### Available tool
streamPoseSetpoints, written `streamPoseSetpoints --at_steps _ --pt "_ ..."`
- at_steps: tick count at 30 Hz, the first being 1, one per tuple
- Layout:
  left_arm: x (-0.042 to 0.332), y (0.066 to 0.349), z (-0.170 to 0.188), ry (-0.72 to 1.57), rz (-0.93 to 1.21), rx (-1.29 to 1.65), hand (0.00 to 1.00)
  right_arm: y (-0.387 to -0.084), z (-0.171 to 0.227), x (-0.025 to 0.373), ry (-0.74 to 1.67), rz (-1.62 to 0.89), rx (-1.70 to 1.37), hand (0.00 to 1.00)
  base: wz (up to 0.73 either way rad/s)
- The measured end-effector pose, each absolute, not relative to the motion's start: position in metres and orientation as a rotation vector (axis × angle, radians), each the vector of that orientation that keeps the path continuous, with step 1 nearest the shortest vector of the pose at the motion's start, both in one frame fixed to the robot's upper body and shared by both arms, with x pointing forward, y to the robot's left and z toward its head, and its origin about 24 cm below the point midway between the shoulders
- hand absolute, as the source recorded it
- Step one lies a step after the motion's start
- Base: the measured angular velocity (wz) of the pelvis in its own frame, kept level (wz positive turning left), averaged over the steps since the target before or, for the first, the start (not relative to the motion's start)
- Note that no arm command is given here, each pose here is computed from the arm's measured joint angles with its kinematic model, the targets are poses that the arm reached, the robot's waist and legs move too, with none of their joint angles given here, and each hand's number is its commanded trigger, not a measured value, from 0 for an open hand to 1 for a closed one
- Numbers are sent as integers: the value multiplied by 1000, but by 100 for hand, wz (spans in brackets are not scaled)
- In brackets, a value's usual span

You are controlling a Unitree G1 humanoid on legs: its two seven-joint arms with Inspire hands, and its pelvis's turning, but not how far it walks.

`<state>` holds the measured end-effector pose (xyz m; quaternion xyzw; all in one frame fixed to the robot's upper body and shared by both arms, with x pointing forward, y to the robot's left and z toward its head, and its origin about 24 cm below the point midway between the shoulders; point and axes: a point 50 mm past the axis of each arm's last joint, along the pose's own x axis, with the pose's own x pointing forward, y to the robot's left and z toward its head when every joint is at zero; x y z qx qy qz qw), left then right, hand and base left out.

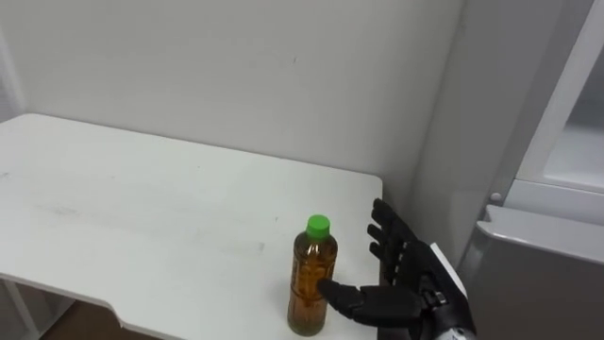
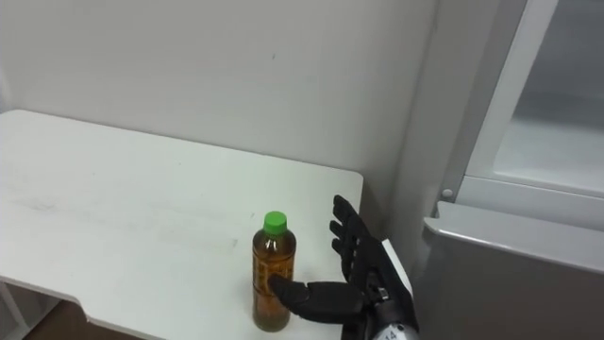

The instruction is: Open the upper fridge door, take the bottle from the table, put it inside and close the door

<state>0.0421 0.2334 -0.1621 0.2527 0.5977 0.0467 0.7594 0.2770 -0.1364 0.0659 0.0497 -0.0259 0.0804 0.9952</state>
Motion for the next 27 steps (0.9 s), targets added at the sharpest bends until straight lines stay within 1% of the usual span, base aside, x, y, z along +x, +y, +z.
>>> streamPoseSetpoints --at_steps 14,27 --pt "40 231 -163 1317 99 558 0 -140 43 290 58 120 25 0 3" --pt "37 226 -165 1345 101 550 0 -140 43 295 73 96 17 0 3"
